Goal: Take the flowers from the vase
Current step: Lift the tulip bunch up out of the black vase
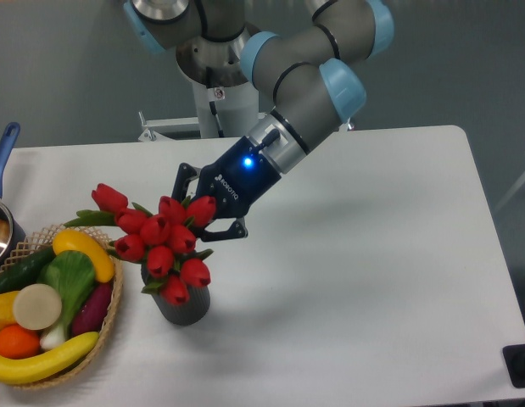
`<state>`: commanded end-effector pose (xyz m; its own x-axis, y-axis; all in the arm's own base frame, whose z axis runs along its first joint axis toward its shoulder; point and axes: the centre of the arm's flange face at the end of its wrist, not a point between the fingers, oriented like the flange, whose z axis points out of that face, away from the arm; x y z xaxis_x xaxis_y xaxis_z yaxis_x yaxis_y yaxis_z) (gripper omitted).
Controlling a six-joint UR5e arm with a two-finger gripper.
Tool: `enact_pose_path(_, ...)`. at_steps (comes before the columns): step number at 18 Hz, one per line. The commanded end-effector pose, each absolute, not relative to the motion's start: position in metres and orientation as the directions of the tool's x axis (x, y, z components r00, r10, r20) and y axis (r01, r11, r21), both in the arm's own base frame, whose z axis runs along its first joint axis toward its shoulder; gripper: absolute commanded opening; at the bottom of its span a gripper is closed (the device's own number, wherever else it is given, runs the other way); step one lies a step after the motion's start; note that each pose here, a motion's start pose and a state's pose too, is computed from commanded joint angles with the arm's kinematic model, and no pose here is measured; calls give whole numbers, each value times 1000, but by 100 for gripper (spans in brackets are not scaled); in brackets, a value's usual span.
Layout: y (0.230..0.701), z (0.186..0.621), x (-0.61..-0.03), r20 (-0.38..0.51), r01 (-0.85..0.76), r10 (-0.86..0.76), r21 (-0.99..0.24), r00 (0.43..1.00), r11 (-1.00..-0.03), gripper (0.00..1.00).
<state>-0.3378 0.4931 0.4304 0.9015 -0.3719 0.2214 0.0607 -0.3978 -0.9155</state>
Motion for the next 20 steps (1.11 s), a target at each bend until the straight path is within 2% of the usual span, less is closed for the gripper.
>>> enact_pose_path(11, 470, 480, -359, 144, 22, -323, -935, 935, -353, 7)
enact_pose_path(14, 466, 492, -366, 146, 32, -304, -936, 941, -350, 7)
enact_pose_path(20, 446, 525, -396, 116, 32, -239, -943, 964, -330, 7)
